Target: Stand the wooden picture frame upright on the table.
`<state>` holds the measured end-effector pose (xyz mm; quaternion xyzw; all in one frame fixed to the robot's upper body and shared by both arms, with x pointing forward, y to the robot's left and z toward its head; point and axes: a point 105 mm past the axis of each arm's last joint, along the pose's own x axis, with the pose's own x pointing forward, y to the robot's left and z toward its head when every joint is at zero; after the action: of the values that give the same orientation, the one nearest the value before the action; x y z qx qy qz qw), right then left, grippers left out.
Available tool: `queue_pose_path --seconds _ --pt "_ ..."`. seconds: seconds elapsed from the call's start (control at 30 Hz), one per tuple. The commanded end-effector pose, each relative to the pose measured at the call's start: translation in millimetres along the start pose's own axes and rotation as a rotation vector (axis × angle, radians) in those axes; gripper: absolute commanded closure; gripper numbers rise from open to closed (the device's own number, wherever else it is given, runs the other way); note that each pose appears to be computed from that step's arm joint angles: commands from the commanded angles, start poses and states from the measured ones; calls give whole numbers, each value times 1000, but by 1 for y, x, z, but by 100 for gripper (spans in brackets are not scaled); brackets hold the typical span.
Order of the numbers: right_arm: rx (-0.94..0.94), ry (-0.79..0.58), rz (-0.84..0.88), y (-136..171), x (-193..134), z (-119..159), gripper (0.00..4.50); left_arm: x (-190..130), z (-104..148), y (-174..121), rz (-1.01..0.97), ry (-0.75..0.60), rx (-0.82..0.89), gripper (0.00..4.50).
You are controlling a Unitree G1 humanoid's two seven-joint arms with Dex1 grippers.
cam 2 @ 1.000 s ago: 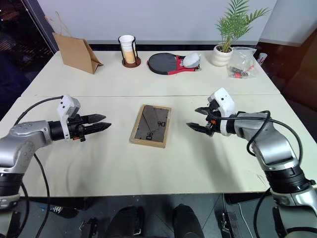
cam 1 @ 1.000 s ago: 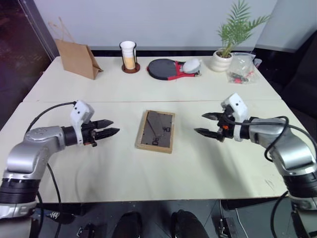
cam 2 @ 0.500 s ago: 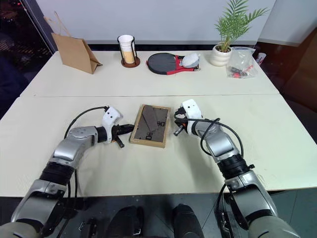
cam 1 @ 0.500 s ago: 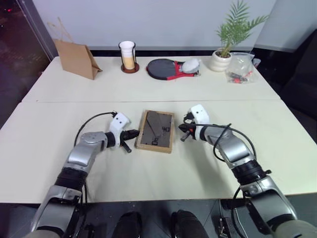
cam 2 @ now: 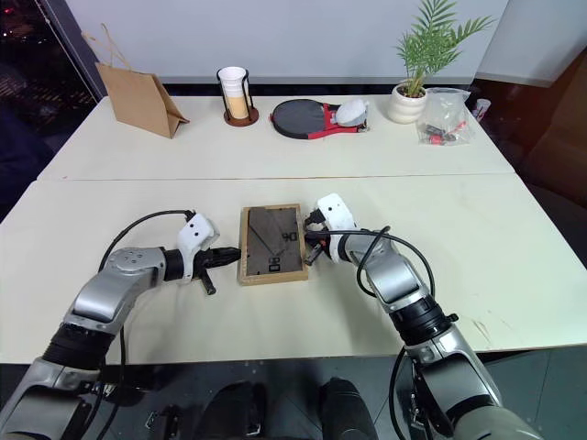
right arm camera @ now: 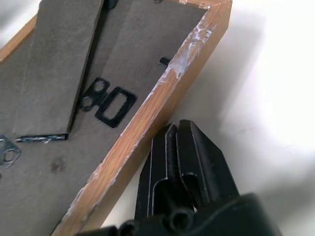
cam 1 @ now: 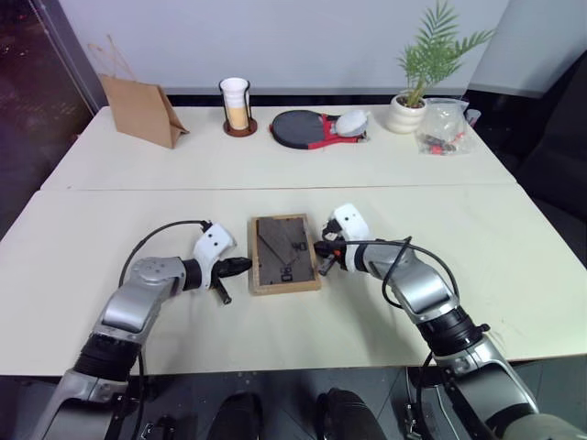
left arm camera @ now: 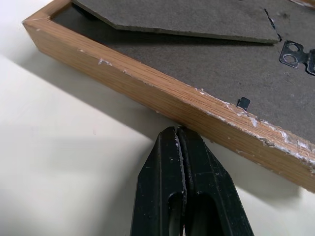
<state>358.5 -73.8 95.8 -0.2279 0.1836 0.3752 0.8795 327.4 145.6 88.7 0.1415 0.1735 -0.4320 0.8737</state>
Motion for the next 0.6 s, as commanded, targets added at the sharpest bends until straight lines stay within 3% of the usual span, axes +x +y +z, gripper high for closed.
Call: queue_pose_path --seconds 0.03,0.17,0.2,0.3,0.5,0.6 --pt "-38 5 27 10 -2 3 440 -9 3 6 20 -1 -12 450" --pt "-99 44 -18 -5 -17 -5 440 -23 8 10 -4 -16 -83 450" --pt "-107 50 -18 -7 -22 -7 447 -26 7 6 -31 -10 -119 425" --pt "-126 71 0 -6 -32 -13 450 -37 6 -9 -122 -5 -259 322" --pt "-119 83 67 15 -38 -23 450 -49 9 -21 -177 -16 -579 3" --pt "-102 78 86 23 -36 -24 450 -45 6 -22 -163 -21 -700 3"
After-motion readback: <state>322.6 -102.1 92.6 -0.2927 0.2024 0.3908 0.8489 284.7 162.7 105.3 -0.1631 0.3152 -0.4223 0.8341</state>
